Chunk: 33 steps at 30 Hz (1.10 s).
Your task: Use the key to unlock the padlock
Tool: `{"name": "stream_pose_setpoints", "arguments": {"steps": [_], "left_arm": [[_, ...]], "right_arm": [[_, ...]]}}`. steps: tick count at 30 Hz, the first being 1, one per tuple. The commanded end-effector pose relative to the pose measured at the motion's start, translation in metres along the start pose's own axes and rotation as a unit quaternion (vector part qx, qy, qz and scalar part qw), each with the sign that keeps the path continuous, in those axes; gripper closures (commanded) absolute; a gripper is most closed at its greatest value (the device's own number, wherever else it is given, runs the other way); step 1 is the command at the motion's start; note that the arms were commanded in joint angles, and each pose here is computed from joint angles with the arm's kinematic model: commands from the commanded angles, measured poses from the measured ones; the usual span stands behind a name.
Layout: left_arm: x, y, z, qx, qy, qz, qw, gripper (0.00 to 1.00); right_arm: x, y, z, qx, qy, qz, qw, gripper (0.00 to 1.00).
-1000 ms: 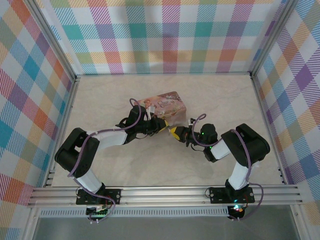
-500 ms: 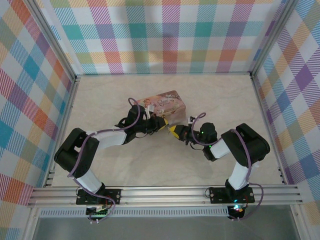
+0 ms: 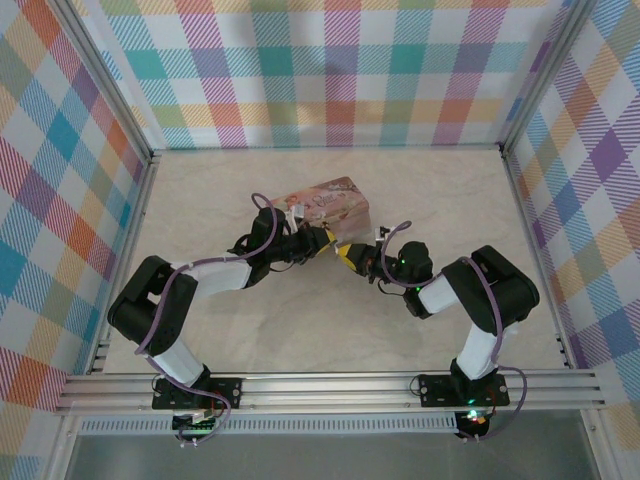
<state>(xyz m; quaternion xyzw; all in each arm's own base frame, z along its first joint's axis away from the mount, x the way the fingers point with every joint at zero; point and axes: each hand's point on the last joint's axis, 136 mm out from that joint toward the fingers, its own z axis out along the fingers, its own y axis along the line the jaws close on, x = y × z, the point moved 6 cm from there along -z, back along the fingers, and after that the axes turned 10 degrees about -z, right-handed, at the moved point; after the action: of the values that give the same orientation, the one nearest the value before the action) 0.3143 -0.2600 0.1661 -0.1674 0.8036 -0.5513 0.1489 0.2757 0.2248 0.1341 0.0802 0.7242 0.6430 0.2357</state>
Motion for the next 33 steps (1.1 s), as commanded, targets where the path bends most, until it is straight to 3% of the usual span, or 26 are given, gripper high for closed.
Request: {"name": "stream_pose_setpoints", "arguments": {"steps": [1,23,33], "left_arm": [[0.017,-0.029,-0.008,0.061,0.049,0.020,0.997,1.00],[0.017,-0.029,-0.008,0.066,0.051,0.023,0.996,1.00],[0.041,-0.028,0.003,0.053,0.107,0.044,0.992,1.00]], "right_arm": [[-0.012,0.006,0.008,-0.015,-0.034,0.004,0.999,1.00],[-0.018,0.007,0.018,-0.027,-0.018,0.143,0.989,1.00],[-0.030,0.033,0.030,-0.066,-0.008,0.105,0.992,1.00]]}}
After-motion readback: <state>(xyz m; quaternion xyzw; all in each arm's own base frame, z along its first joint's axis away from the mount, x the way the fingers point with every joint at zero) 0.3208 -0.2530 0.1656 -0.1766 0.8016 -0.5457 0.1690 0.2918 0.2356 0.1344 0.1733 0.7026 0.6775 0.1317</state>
